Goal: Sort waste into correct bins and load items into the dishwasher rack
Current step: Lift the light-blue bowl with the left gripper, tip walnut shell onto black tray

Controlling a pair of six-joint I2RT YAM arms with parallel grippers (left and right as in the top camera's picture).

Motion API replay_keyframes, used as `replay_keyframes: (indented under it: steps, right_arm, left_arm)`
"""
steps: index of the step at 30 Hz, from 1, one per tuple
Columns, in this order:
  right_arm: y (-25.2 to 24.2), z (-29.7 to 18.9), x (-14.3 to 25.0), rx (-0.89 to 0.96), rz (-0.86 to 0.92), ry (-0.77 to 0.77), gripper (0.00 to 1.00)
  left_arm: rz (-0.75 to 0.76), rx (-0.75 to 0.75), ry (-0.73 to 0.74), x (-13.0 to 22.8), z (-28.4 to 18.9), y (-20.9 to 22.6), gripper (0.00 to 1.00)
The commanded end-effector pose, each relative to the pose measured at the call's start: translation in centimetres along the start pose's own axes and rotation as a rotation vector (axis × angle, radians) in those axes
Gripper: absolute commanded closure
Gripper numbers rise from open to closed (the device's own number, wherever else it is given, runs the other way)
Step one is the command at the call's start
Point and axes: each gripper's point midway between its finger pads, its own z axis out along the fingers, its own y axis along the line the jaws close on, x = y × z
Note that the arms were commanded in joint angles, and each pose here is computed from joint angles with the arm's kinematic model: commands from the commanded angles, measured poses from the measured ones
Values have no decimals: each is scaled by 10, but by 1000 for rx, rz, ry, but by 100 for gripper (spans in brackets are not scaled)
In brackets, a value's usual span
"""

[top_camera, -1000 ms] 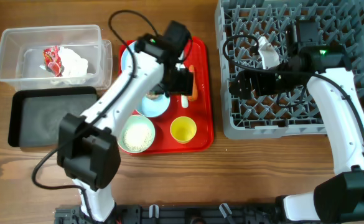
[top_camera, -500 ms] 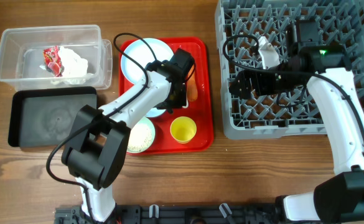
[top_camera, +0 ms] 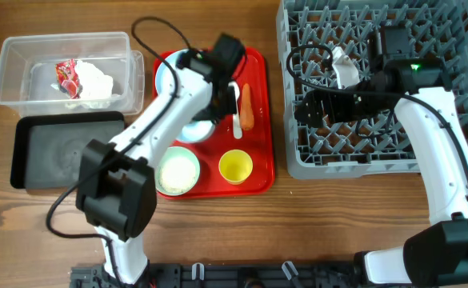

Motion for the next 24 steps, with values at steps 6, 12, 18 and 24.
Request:
replay_keyframes:
  steps: [6, 12, 18, 24]
  right_arm:
    - [-1, 1, -2, 5, 5, 1, 0]
    - [-1, 1, -3, 5, 4, -2, 0]
    - [-1, 1, -6, 6, 20, -14, 0]
    - [-1, 1, -6, 7, 41, -15, 0]
  left_arm:
    - [-28, 250, 62, -10, -85, 43, 96]
    - [-292, 217, 116, 4, -101, 197, 96]
    - [-317, 750, -112, -14, -96, 238, 96]
    - [-523, 894, -285, 2, -101, 309, 96]
